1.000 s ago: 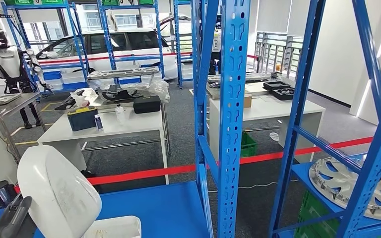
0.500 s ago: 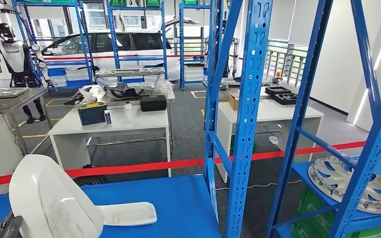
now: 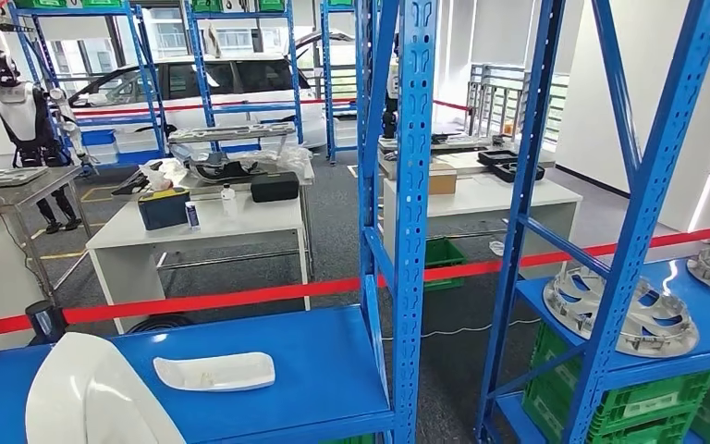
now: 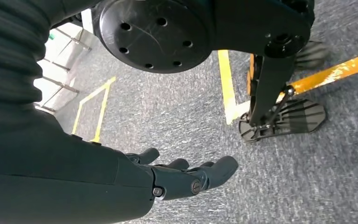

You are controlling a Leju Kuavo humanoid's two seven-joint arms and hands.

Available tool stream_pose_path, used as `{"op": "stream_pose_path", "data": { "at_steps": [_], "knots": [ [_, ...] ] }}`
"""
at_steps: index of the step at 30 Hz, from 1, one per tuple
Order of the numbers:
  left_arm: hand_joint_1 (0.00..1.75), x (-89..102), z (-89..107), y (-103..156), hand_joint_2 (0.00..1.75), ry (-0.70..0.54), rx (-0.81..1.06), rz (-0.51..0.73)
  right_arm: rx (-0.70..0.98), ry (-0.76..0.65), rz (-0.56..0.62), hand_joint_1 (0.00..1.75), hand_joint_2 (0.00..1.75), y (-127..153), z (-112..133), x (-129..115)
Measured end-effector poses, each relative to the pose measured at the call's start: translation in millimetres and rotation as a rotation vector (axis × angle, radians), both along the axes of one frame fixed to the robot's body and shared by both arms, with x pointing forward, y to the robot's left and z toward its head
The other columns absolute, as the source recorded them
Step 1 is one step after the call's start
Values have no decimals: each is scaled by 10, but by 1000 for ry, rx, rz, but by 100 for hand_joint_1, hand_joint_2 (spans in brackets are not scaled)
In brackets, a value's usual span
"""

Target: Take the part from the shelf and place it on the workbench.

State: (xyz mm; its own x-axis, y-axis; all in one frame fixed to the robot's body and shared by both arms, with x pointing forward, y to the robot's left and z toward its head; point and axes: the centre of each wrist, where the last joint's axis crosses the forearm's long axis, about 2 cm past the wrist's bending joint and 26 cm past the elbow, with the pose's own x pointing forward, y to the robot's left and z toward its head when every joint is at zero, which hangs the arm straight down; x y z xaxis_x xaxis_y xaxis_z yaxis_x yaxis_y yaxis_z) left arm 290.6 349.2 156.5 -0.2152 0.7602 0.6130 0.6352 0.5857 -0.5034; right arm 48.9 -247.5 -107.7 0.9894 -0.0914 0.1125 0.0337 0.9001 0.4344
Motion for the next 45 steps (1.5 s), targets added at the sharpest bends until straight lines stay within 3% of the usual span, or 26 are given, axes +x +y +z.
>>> {"op": "stream_pose_path", "data": {
  "at_steps": [11, 21, 35, 45],
  "knots": [
    [175, -251, -84, -9, 175, 17, 3, 42, -11, 30, 51, 0, 175, -24, -6, -35],
    [175, -368, -133, -6, 175, 37, 10, 52, -5, 32, 66, 0, 175, -13, -3, -17],
    [175, -320, -145, -23, 175, 44, 13, 51, 4, 28, 40, 0, 175, 7, 4, 21],
    [175, -161, -40, -39, 175, 5, -12, 32, 15, 45, 15, 0, 175, 35, 3, -4]
  ]
}}
